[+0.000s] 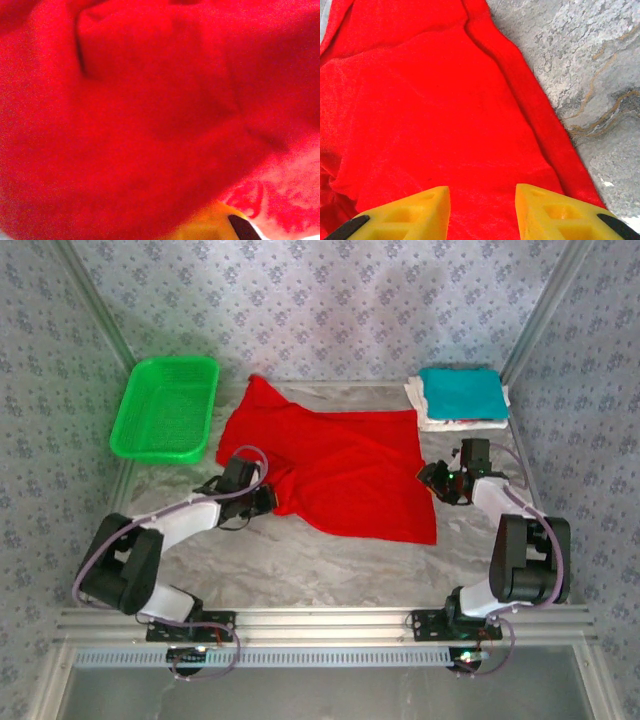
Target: Fold and stack the t-shirts
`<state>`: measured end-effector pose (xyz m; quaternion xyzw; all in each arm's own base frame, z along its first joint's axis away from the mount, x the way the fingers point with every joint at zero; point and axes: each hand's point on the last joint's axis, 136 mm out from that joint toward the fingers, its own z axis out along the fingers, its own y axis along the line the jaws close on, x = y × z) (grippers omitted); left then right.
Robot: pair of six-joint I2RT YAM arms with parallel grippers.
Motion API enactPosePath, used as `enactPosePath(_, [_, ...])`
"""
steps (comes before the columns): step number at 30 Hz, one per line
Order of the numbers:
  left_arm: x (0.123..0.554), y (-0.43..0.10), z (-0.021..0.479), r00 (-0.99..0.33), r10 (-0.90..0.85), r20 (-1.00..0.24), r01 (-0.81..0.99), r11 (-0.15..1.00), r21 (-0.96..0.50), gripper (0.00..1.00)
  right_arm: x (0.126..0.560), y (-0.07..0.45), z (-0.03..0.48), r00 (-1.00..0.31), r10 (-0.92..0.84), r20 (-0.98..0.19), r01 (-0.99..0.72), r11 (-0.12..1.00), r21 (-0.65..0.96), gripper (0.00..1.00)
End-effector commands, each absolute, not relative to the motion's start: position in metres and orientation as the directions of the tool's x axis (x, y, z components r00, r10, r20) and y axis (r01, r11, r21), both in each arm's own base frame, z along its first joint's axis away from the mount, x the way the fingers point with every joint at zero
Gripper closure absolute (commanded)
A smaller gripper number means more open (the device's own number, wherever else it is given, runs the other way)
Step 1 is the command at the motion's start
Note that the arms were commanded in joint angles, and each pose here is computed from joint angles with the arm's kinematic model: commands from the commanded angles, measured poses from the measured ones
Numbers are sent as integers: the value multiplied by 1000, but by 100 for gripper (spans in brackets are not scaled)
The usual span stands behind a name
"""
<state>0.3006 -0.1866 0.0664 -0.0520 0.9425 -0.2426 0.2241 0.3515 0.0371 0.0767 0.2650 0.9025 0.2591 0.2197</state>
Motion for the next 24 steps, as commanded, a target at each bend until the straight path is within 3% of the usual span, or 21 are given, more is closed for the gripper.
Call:
enactPosePath(1, [290,-185,105,-877,-223,-426,9,878,-478,100,348,35,80,-764,588,-265,359,729,582,58])
enactPosePath(18, [190,-187,139,-940,-248,-235,-98,855,-509,100,350,39,81,-776,578,-251,350,727,590,58])
enactPosePath(21, [190,-203,153,-914,-300,-273,-71,781,-620,100,349,41,82,-781,573,-250,345,728,592,58])
enactPosePath(24, [188,-180,159,-858,-391,-334,-109,773,-625,100,349,42,81,-782,572,-248,343,727,595,57])
